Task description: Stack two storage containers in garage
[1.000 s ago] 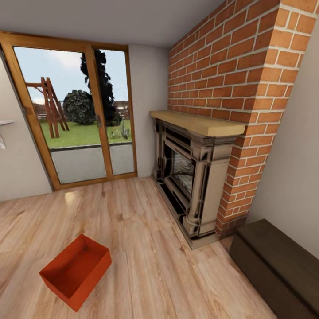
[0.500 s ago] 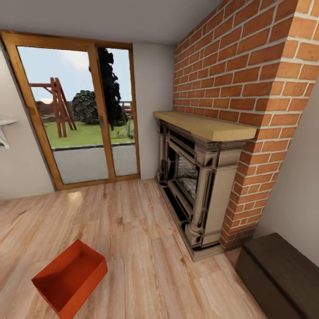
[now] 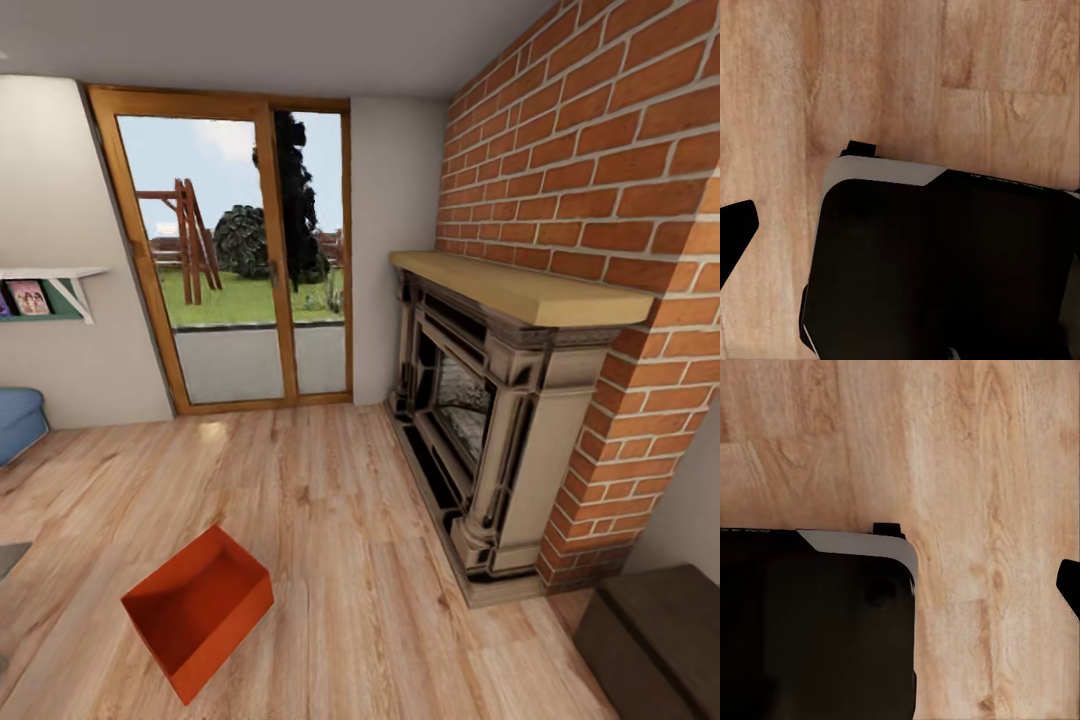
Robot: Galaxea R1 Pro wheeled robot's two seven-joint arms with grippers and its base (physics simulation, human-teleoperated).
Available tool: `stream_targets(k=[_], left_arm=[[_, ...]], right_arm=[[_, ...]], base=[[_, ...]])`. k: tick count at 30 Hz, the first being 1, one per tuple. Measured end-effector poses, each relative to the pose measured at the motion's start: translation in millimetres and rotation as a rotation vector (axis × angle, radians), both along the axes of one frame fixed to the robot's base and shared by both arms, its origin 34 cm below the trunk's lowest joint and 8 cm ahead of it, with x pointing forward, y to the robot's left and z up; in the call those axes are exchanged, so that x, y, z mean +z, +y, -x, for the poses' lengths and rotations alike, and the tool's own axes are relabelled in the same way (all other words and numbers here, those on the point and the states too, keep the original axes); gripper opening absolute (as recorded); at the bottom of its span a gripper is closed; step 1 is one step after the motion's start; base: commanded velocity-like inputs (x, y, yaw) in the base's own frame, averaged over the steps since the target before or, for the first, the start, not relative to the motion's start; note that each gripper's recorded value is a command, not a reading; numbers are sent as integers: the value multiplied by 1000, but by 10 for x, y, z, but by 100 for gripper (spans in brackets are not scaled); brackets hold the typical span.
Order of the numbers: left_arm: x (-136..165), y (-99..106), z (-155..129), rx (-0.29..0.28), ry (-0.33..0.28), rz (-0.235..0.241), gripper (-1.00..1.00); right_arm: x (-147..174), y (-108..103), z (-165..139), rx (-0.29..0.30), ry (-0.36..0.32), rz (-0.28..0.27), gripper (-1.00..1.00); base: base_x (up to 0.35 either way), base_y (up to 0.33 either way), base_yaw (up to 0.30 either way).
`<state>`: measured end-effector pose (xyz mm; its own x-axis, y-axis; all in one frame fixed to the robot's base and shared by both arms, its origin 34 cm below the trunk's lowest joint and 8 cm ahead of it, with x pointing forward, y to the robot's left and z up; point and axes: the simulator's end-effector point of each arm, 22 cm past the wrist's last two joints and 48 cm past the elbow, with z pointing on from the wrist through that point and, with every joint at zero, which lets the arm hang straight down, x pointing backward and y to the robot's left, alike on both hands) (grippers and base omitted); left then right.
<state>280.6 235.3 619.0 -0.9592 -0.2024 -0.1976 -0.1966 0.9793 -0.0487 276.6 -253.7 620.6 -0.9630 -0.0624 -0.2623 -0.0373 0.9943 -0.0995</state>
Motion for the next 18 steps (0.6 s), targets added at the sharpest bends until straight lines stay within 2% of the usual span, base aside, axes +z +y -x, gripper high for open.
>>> stream_targets(k=[4,10,18], left_arm=[[1,-7,1,1,0,1,100],[2,0,2,2,0,0,100],[2,0,2,1,0,0,100]], right_arm=[[1,0,1,0,0,0,100],[2,0,1,1,-1,0,100],[2,0,0,1,-1,0,100]], base=[[80,-1,274],[291,-92,274],[276,-162,274]])
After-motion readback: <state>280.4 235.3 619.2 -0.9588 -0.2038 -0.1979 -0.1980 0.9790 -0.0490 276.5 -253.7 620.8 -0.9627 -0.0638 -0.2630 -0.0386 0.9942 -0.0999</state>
